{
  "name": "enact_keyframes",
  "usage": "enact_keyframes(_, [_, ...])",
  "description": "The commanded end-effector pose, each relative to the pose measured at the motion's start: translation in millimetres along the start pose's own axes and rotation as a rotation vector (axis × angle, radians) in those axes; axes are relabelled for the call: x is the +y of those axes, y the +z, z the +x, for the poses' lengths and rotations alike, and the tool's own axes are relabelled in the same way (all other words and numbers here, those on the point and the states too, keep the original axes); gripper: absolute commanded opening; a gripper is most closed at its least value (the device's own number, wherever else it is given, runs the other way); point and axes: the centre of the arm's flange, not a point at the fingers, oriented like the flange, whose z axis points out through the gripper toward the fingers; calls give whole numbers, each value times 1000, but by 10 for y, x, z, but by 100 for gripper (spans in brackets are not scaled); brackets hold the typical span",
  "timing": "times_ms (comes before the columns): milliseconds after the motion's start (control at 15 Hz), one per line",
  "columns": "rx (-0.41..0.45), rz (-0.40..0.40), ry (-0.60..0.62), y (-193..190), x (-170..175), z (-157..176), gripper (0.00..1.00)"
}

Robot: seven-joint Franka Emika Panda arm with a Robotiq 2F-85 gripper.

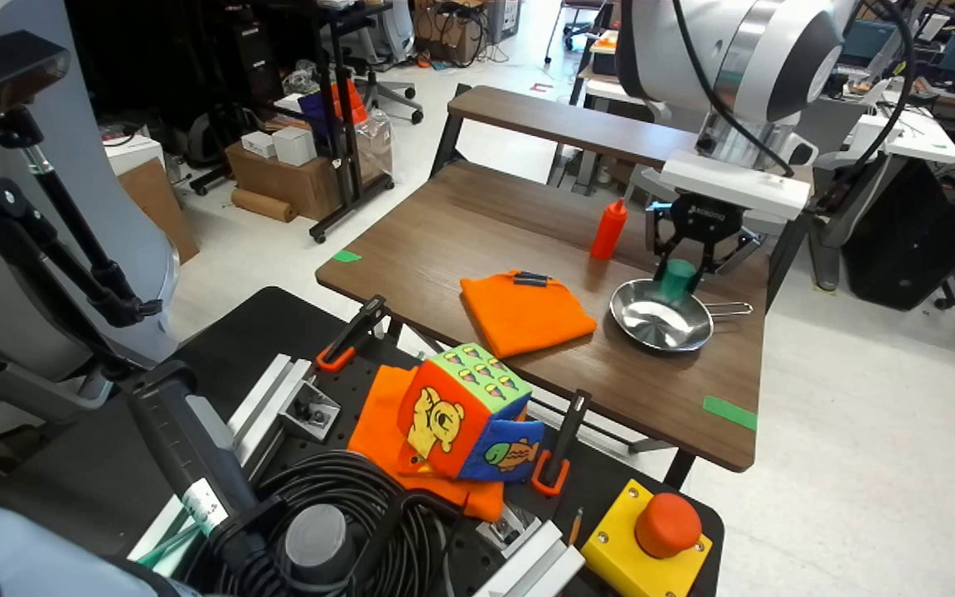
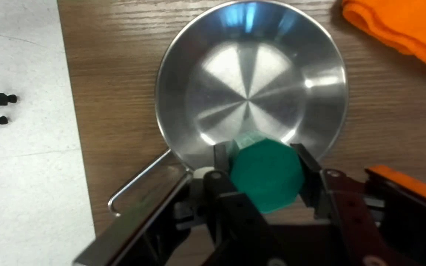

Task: Pick the green block in the pan and put it on the table

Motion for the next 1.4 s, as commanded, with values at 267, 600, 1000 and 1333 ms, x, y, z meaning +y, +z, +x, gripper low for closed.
enact_keyframes(267, [44, 12, 124, -608, 386, 476, 19])
enact_keyframes(600, [25, 11, 177, -318, 525, 842, 19])
enact_keyframes(1000, [-42, 15, 209, 153, 475, 1207, 19])
enact_keyframes(1333, [-20, 6, 178, 184, 360, 1207, 59])
